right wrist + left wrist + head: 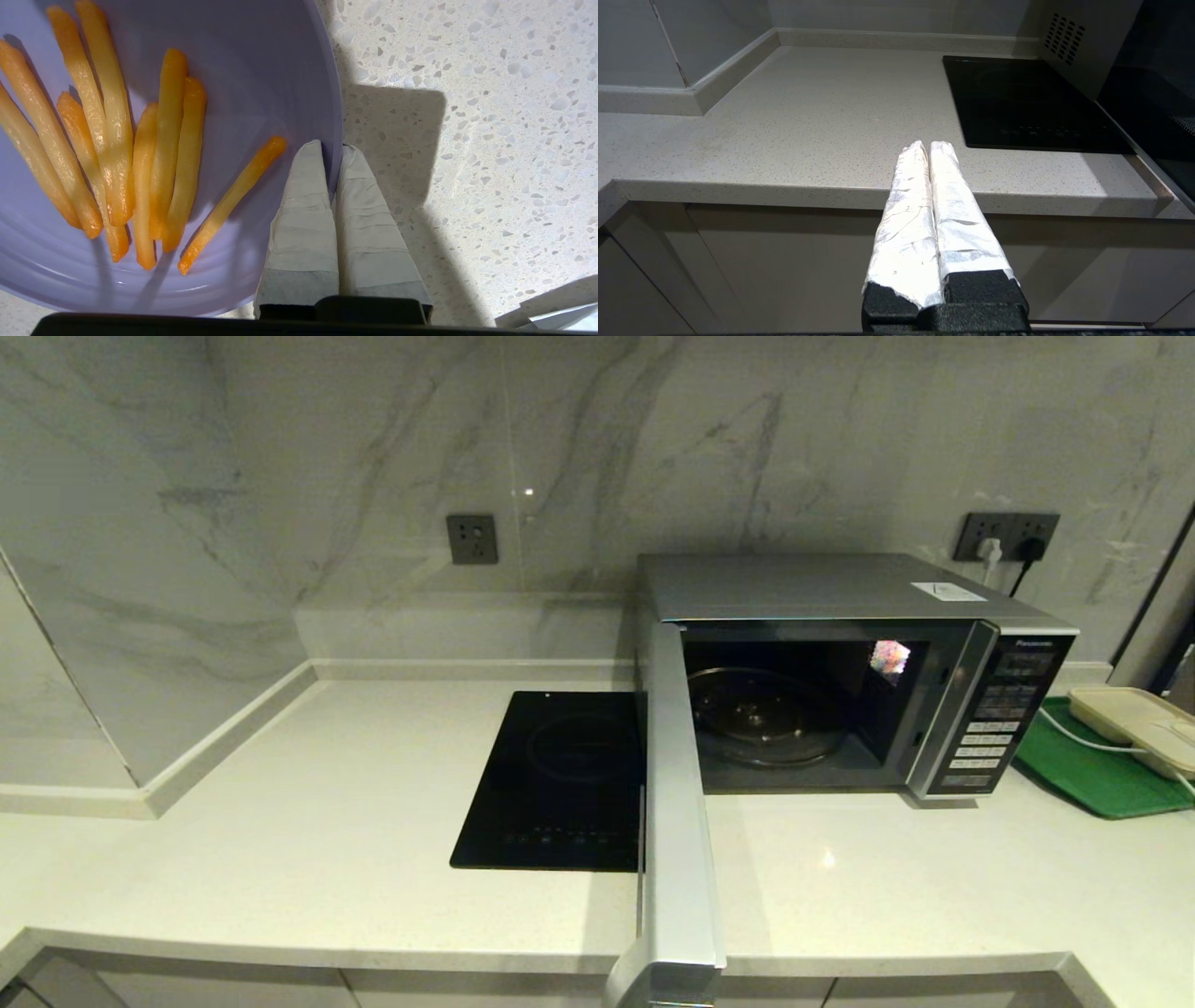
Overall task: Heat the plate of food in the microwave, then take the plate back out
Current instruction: Put the plate in the microwave oven
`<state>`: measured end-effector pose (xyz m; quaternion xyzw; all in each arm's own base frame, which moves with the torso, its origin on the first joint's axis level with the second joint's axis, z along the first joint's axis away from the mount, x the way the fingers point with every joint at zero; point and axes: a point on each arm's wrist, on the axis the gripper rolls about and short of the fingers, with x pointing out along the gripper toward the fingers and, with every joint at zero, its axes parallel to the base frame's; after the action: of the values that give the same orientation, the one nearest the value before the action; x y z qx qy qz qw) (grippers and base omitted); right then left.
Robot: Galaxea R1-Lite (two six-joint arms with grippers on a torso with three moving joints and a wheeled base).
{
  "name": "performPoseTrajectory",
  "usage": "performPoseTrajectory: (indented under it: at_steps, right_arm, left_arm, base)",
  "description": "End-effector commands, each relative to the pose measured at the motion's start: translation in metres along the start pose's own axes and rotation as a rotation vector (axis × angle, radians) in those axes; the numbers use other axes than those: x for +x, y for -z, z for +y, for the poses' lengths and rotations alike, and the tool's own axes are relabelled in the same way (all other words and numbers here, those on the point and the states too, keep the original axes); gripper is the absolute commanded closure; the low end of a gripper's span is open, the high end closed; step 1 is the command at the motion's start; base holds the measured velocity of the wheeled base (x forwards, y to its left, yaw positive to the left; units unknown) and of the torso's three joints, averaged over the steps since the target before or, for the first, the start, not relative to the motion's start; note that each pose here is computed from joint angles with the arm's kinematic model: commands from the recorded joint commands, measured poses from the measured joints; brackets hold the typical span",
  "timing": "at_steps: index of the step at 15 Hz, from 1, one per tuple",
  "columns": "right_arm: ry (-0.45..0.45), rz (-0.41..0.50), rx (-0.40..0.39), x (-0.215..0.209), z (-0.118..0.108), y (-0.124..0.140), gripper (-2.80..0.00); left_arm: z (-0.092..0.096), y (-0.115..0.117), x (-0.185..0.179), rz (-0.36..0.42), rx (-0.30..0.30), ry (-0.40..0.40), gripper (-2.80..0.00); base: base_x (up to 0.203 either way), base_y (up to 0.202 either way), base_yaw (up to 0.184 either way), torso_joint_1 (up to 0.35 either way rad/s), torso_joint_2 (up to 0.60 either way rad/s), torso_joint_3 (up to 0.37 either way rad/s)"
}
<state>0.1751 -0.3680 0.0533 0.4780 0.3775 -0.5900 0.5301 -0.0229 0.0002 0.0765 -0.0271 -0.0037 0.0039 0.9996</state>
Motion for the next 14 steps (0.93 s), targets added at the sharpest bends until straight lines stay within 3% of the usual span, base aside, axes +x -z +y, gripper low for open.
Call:
performPoseTrajectory:
  at_steps: [1,6,11,14]
  right_arm:
    - [-0.013,0.011,-0.014,-0.005,-0.001,0.002,0.0]
    - [-0.044,0.044,-0.063,-0.017,-0.008,0.012,0.0]
    - [-0.133,0.078,-0.258,-0.036,-0.015,0.025,0.0]
    - [-0.158,0.108,-0.303,-0.038,-0.016,0.033,0.0]
  left_arm:
    - [0.0,0.0,0.0,0.0,-0.001,0.0,0.0]
    - [0.0,0.0,0.0,0.0,-0.001,0.0,0.0]
    - [0.0,0.0,0.0,0.0,-0.001,0.0,0.0]
    - [0.0,0.0,0.0,0.0,-0.001,0.0,0.0]
  base:
    - [0.0,0.0,0.0,0.0,0.0,0.0]
    - [0.0,0.0,0.0,0.0,0.0,0.0]
    - [0.0,0.0,0.0,0.0,0.0,0.0]
    - [0.0,0.0,0.0,0.0,0.0,0.0]
